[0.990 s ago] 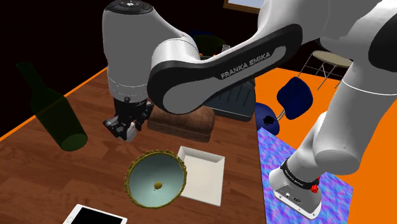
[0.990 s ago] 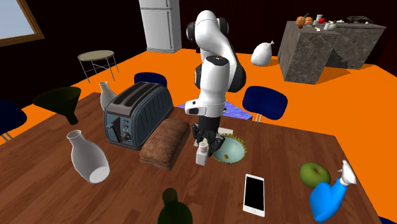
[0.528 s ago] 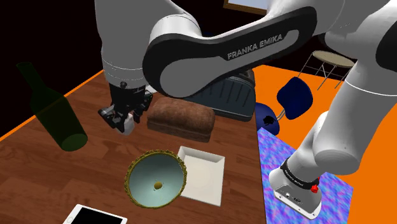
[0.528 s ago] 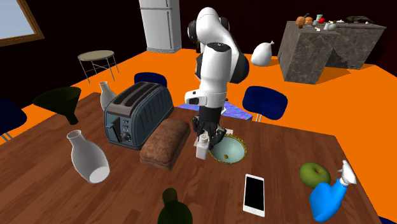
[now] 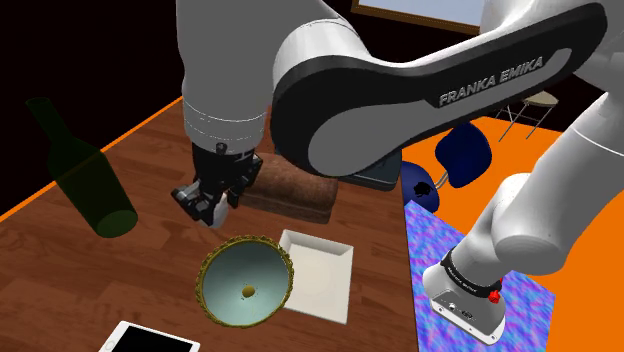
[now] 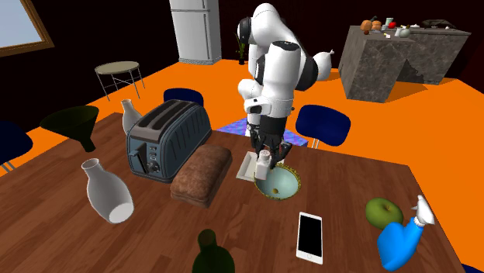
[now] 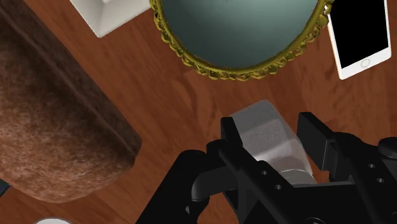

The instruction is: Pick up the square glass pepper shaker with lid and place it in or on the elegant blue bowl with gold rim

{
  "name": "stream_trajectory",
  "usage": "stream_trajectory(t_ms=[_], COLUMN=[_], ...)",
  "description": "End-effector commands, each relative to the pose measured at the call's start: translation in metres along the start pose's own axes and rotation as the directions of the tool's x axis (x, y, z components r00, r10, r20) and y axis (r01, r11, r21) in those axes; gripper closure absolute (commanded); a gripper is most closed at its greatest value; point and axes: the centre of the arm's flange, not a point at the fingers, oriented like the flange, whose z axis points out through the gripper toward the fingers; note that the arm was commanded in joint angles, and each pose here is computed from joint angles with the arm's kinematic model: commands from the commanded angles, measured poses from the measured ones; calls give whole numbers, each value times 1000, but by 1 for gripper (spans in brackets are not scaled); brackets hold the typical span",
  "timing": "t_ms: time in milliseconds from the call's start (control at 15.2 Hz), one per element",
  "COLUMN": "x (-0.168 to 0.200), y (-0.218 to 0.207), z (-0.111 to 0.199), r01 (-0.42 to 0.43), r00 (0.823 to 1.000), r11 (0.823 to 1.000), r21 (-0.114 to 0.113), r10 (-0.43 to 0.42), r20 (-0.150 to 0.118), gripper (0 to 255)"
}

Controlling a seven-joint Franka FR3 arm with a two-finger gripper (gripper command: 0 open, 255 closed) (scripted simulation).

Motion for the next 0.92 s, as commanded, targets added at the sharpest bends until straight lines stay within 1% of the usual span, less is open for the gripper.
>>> stream_trajectory(t_ms=[0, 264, 330, 858], x=[-26, -78, -86, -93], y=[-2, -8, -10, -8], z=[-4, -15, -16, 25], r01=[-2, -2, -2, -2], r00=[1000, 1000, 1000, 1000], r11=[1000, 1000, 1000, 1000], r21=[0, 0, 0, 0], r10=[2, 2, 2, 2], r20=[1, 1, 1, 1], gripper=[255, 255, 255, 255])
